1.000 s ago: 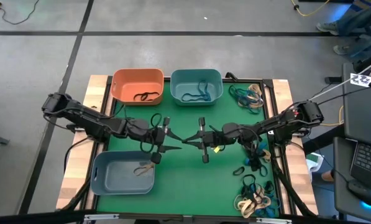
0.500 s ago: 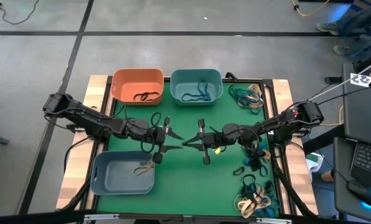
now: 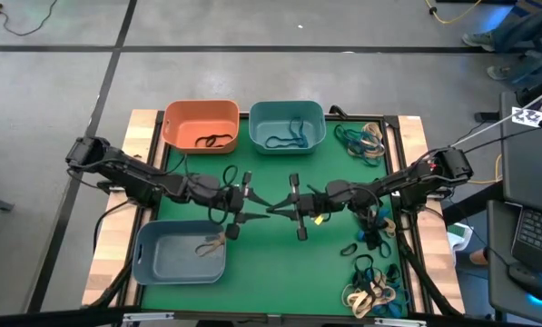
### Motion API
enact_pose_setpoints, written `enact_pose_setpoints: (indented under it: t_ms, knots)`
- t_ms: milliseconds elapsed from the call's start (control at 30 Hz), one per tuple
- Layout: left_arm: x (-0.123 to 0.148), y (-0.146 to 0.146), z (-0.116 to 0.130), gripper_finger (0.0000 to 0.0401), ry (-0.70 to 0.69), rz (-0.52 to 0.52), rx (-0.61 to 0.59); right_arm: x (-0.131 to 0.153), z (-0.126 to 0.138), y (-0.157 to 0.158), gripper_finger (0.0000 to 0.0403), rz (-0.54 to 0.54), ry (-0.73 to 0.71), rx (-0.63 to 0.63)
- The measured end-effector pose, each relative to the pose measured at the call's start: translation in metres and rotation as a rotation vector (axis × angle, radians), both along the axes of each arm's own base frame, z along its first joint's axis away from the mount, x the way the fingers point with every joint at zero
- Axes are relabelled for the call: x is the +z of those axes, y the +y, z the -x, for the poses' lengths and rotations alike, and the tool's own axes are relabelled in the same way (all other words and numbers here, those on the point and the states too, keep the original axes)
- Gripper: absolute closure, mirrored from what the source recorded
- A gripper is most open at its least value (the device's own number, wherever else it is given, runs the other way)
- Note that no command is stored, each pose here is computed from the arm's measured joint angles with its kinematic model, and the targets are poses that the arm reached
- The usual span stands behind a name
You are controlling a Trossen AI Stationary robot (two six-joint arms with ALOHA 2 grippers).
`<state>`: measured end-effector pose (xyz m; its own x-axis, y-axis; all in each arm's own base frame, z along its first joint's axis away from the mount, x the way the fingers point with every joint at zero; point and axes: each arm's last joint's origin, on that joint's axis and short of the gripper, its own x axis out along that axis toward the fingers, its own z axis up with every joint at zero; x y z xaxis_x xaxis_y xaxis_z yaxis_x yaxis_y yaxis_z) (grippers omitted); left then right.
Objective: Sort rubber bands into baskets
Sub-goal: Put the small black rubber band into the orange bin
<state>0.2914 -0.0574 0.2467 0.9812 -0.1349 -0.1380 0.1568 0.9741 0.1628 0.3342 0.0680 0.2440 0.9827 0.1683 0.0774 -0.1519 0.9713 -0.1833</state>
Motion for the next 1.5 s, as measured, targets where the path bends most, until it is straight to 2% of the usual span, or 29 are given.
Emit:
enact_pose_setpoints:
  t_ms: [333, 633, 933, 1067, 1500]
  knots:
    - [0.001, 0.002, 0.0, 0.0391, -0.015, -0.005, 0.007, 0.001, 0.0, 0.0, 0.0386, -0.013, -0.009, 0.0]
    - [0.001, 0.002, 0.0, 0.0396, -0.011, -0.006, 0.012, 0.001, 0.0, -0.003, 0.0379, -0.106, 0.008, -0.012]
    - [0.003, 0.003, 0.003, 0.0396, 0.008, -0.028, 0.033, 0.0, -0.001, -0.003, 0.0271, -0.104, 0.017, -0.012]
    - [0.009, 0.006, 0.011, 0.0394, 0.021, -0.038, 0.075, -0.001, -0.001, -0.003, 0.0241, -0.099, 0.023, -0.014]
    - [0.021, 0.015, 0.034, 0.0392, 0.095, -0.078, 0.229, -0.001, -0.001, -0.003, 0.0236, -0.075, 0.023, -0.01]
